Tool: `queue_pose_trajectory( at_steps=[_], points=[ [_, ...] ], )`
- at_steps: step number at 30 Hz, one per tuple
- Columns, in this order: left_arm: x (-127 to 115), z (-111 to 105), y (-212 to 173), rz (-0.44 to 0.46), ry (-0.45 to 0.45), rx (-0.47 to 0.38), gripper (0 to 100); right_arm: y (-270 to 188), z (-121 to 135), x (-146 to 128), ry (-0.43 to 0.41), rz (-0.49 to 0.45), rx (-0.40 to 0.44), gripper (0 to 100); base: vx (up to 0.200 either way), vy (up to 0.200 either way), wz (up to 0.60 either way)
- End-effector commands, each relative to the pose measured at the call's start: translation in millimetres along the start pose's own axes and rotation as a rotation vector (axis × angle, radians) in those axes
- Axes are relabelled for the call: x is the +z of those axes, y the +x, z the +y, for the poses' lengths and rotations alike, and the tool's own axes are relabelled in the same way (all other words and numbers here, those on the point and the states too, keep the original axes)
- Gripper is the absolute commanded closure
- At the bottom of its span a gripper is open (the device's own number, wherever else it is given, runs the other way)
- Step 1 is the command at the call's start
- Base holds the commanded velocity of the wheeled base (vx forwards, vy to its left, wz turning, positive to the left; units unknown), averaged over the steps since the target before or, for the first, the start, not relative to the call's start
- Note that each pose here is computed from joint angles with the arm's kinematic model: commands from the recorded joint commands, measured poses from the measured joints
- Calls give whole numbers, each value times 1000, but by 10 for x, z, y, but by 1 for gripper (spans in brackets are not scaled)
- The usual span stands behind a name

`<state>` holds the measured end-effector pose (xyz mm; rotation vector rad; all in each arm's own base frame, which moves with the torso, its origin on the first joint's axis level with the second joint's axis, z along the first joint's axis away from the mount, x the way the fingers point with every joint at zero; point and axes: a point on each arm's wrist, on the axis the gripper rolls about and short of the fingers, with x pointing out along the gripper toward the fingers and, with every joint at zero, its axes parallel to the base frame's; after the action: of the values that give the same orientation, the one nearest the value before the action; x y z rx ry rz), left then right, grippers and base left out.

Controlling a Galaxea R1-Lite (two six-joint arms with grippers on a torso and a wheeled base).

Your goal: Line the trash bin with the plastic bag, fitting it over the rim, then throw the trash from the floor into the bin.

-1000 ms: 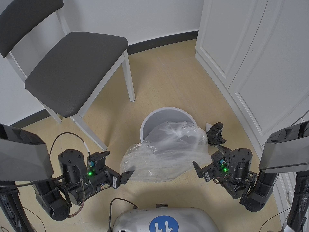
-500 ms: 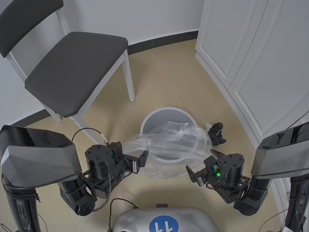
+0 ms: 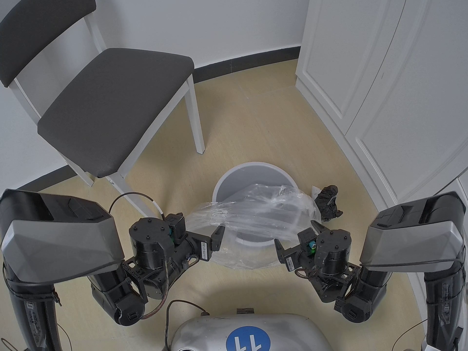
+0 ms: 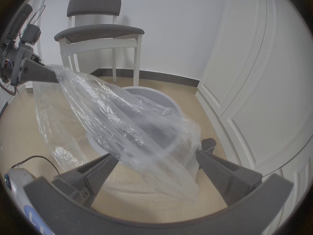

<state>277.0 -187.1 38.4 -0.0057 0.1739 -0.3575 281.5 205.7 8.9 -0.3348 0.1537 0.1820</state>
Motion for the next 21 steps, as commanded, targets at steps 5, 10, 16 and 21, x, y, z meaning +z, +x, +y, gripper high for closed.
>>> queue_pose_trajectory(
  at_steps=[5,10,16,21],
  points=[
    [5,-1,2,-3,-1,0,0,-4,-30,102,36,-39,-16,100,0,0,0],
    [55,-1,-13,-18,-5,2,0,51,-177,240,72,-80,-62,100,0,0,0],
    [133,1,-128,-26,-3,-5,0,389,-424,496,128,-199,-160,100,0,0,0],
    [129,-30,-274,-4,20,-24,0,750,-536,704,127,-229,-192,100,0,0,0]
  ],
)
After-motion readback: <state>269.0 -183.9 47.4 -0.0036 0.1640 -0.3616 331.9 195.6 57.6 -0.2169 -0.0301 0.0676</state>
